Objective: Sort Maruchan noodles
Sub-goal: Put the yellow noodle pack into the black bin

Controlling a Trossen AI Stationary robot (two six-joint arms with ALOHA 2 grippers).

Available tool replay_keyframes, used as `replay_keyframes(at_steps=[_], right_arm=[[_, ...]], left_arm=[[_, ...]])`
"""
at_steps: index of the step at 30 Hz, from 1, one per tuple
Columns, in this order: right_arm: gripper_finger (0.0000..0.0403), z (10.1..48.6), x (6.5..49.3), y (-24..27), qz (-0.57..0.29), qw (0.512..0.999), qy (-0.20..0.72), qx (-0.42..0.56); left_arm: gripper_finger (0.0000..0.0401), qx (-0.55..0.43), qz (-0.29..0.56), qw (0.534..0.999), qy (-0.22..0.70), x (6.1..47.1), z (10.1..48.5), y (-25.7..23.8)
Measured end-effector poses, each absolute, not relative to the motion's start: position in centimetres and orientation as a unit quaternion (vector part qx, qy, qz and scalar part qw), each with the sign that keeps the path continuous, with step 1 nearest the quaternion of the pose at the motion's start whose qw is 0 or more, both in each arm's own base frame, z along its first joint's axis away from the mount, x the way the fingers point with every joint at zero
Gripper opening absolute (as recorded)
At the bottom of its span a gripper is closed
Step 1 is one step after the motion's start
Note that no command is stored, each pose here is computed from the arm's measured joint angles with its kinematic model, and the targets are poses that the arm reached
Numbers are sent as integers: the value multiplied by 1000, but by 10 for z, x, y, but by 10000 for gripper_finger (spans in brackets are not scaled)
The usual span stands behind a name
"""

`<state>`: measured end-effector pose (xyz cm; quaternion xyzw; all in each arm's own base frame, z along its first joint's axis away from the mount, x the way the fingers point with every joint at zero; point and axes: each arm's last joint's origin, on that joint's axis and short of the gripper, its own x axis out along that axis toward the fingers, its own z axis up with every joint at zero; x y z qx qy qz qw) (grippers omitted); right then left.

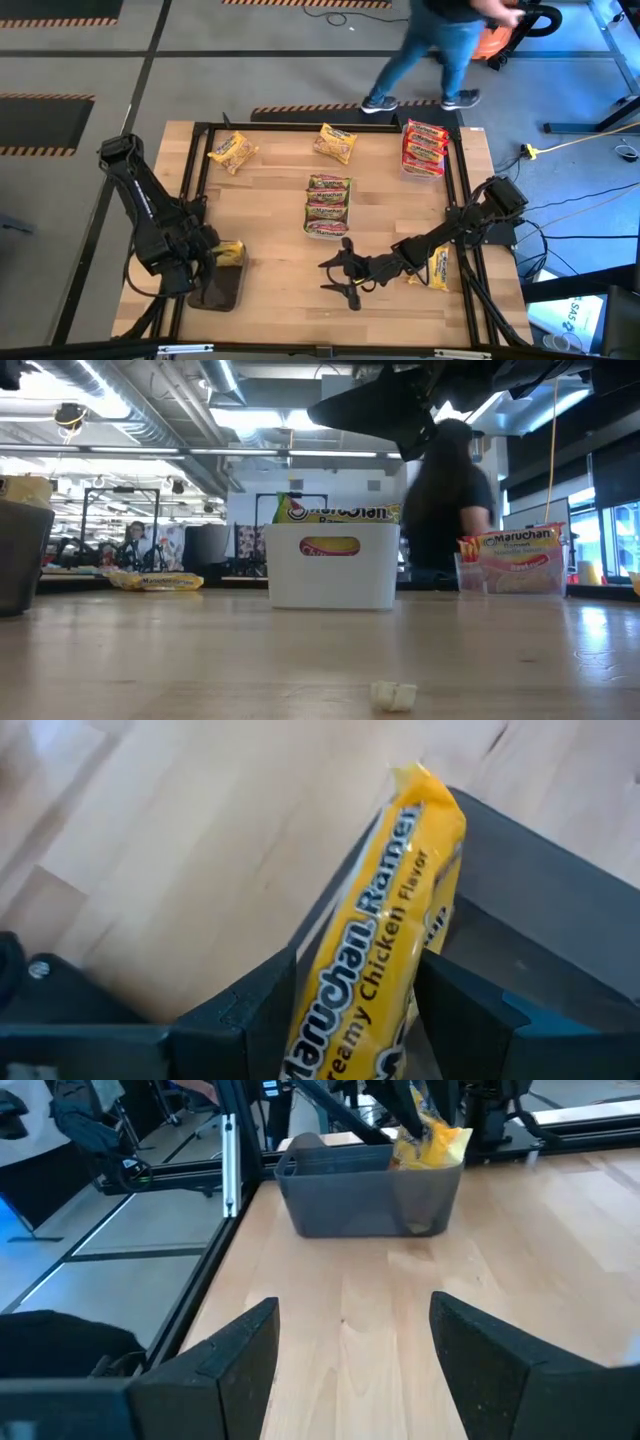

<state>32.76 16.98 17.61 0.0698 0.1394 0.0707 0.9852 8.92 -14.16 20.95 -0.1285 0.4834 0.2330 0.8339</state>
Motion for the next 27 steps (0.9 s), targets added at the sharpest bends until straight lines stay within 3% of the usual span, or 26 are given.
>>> replay_keyframes(at_steps=[9,16,27], right_arm=[[237,176,328,169,57,987,138,68],[237,190,320,165,56,984,157,65],[237,218,253,148,-12,918,368,150]], left_arm=[[194,-127,244,851,448,100,226,-140],[194,-154,232,890,361,113,244,-146],[194,-119,133,953,243,146,251,-180]])
